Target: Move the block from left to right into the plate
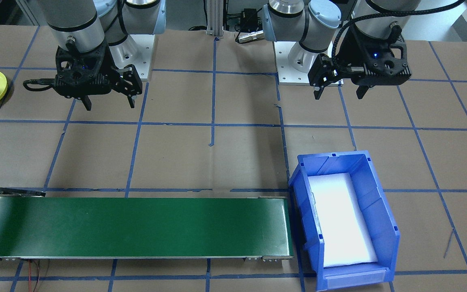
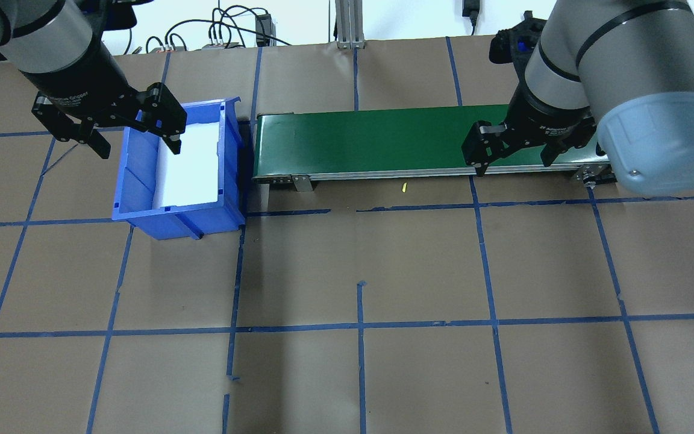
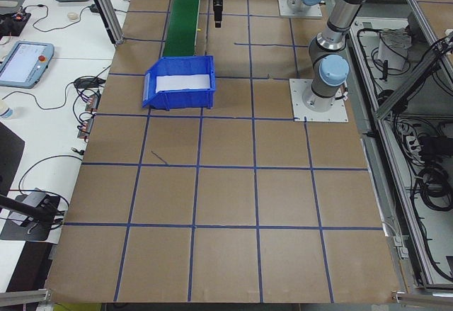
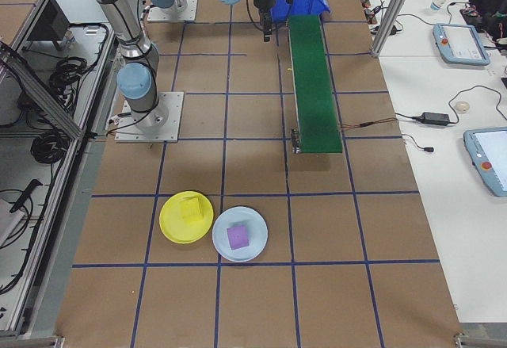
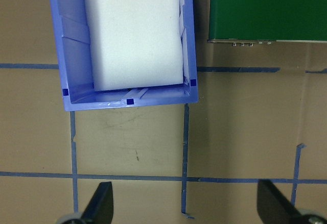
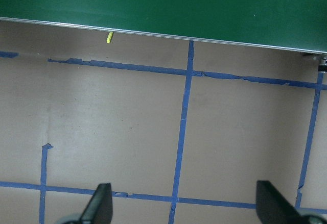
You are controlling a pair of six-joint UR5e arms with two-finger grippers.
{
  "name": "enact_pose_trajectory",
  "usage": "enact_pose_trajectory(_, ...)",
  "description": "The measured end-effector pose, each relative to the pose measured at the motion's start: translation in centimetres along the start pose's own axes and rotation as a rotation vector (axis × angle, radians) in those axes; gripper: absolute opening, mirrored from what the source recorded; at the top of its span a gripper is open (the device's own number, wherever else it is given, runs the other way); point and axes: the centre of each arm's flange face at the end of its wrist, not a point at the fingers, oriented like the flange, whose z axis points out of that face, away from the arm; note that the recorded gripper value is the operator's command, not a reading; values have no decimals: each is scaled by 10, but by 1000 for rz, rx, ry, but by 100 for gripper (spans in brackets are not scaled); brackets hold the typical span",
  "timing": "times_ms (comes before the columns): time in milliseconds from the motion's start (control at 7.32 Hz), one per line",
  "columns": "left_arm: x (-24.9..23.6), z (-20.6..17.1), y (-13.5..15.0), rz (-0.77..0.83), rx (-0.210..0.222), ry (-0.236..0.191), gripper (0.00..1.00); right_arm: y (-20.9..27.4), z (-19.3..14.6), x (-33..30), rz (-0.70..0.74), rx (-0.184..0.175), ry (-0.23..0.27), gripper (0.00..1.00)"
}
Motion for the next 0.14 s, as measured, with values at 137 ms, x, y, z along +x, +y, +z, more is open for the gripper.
enact_pose_trajectory(137,0,0,0,0,0,-1,100,0,0,0,0,0,-1,100)
